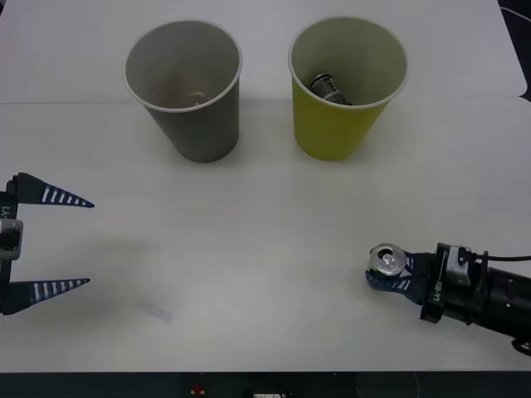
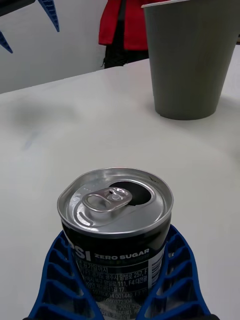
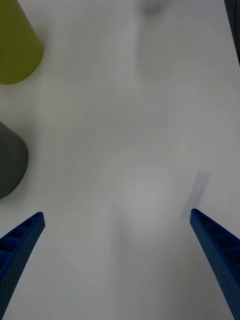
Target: Put the can into the green bin and the plastic bottle into the gray bin
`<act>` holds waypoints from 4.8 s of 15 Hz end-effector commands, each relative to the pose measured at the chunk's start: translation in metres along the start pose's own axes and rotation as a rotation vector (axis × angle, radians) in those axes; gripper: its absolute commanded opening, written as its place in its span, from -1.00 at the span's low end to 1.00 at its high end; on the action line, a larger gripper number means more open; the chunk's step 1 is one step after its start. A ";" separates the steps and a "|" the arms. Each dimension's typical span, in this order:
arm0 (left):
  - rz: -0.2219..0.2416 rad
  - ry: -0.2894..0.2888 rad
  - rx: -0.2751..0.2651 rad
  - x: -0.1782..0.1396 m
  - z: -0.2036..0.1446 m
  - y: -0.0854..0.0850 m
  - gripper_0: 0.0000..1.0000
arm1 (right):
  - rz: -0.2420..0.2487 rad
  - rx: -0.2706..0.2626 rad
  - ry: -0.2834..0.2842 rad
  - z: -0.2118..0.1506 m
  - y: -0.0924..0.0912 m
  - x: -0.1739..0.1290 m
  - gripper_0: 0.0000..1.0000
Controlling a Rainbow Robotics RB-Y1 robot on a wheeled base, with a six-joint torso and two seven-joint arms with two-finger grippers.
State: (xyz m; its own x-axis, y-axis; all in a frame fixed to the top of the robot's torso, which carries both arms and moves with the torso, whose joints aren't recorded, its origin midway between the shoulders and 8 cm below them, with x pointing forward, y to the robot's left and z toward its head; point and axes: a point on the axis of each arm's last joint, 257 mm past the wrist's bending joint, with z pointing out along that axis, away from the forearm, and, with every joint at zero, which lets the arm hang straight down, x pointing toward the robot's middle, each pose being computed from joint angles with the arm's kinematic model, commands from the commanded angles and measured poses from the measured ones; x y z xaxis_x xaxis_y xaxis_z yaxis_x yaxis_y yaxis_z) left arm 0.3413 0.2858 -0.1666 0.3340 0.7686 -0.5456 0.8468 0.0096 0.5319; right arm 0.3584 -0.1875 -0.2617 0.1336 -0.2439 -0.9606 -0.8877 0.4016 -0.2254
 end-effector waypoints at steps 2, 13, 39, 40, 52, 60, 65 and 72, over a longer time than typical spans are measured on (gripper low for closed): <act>0.000 0.000 0.000 0.000 0.000 0.000 1.00 | 0.025 0.010 0.094 -0.021 -0.002 -0.022 -1.00; 0.000 0.000 0.000 0.000 0.000 0.000 1.00 | 0.084 0.082 0.340 -0.061 -0.003 -0.077 -1.00; 0.000 0.000 0.000 0.000 0.000 0.000 1.00 | 0.198 0.298 0.501 -0.032 -0.126 -0.234 -1.00; 0.000 0.000 0.000 0.000 0.000 0.000 1.00 | 0.198 0.295 0.499 -0.026 -0.136 -0.243 -1.00; 0.000 0.000 0.000 0.000 0.000 0.000 1.00 | 0.297 0.414 0.504 0.070 -0.251 -0.282 -1.00; 0.000 0.000 0.000 0.000 0.000 0.000 1.00 | 0.278 0.417 0.599 0.110 -0.264 -0.282 -1.00; 0.000 0.000 0.000 0.000 0.000 0.000 1.00 | 0.261 0.426 0.612 0.109 -0.266 -0.279 -0.83; 0.000 0.000 0.000 0.000 0.000 0.000 1.00 | 0.242 0.452 0.631 0.102 -0.273 -0.276 1.00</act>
State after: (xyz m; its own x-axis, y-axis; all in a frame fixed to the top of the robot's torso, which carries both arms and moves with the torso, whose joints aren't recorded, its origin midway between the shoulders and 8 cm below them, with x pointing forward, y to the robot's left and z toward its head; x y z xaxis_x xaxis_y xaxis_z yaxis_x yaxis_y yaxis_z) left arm 0.3413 0.2858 -0.1666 0.3340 0.7686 -0.5456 0.8468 0.0096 0.5319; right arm 0.6090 -0.1395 0.0486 -0.4328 -0.4998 -0.7503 -0.5789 0.7921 -0.1936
